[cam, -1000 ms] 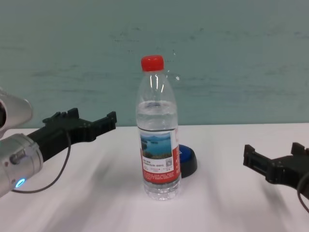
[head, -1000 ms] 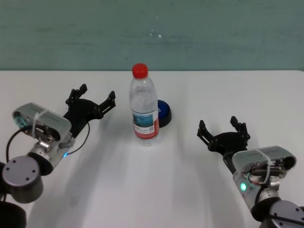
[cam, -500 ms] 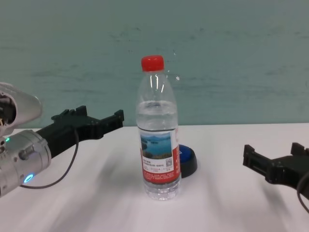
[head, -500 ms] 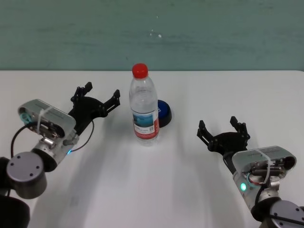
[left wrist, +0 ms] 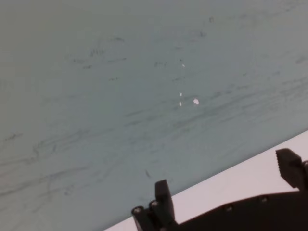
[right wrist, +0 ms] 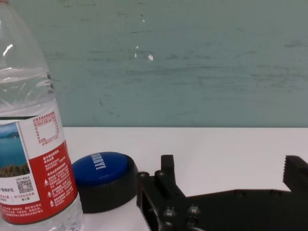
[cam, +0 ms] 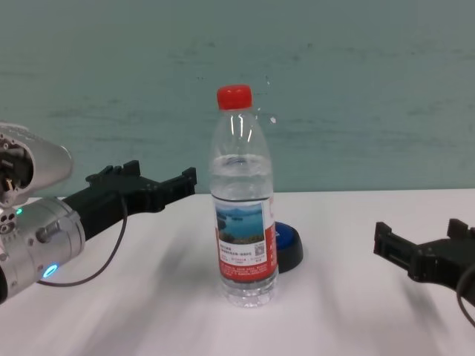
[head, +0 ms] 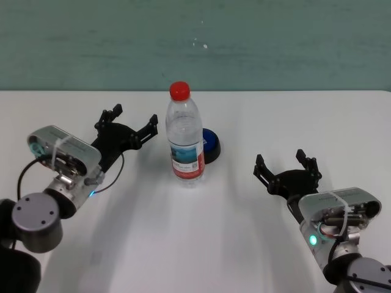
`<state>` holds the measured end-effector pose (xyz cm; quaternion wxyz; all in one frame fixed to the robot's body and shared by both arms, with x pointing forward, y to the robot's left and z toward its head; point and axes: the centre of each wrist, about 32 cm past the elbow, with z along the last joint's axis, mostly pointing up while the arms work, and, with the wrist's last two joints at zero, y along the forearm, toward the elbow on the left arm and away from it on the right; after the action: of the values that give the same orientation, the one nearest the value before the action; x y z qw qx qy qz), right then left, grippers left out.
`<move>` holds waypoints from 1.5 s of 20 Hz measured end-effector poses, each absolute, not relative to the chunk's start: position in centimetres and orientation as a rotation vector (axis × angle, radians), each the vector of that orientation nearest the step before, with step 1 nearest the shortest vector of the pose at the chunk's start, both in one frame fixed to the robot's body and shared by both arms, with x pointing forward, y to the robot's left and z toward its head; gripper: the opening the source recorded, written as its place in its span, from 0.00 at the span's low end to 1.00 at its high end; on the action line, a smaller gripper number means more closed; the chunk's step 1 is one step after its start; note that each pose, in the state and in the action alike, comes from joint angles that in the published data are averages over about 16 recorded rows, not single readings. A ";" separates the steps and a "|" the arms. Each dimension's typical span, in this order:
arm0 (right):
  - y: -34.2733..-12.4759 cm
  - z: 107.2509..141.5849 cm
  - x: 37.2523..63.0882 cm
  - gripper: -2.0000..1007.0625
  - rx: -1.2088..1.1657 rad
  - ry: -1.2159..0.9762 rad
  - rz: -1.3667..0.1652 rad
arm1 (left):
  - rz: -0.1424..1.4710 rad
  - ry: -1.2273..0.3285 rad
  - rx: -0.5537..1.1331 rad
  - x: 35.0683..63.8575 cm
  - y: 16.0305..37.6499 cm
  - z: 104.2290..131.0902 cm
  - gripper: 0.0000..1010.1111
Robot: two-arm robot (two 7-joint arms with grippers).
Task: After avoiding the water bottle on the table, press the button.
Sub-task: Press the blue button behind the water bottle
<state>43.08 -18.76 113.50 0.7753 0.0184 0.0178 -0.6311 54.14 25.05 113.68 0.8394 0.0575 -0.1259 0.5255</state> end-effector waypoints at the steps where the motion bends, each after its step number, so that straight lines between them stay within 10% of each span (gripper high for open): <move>1: -18.8 113.5 43.1 1.00 0.040 0.039 -1.366 | 1.109 -0.267 0.122 54.2 25.0 113.7 1.00; 30: -18.8 113.5 43.1 1.00 0.040 0.039 -1.366 | 1.073 -0.287 0.136 55.4 24.1 113.8 1.00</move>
<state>43.08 -18.76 113.50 0.7753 0.0184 0.0178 -0.6311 55.43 24.07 113.81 0.8475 0.0645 -0.1362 0.5090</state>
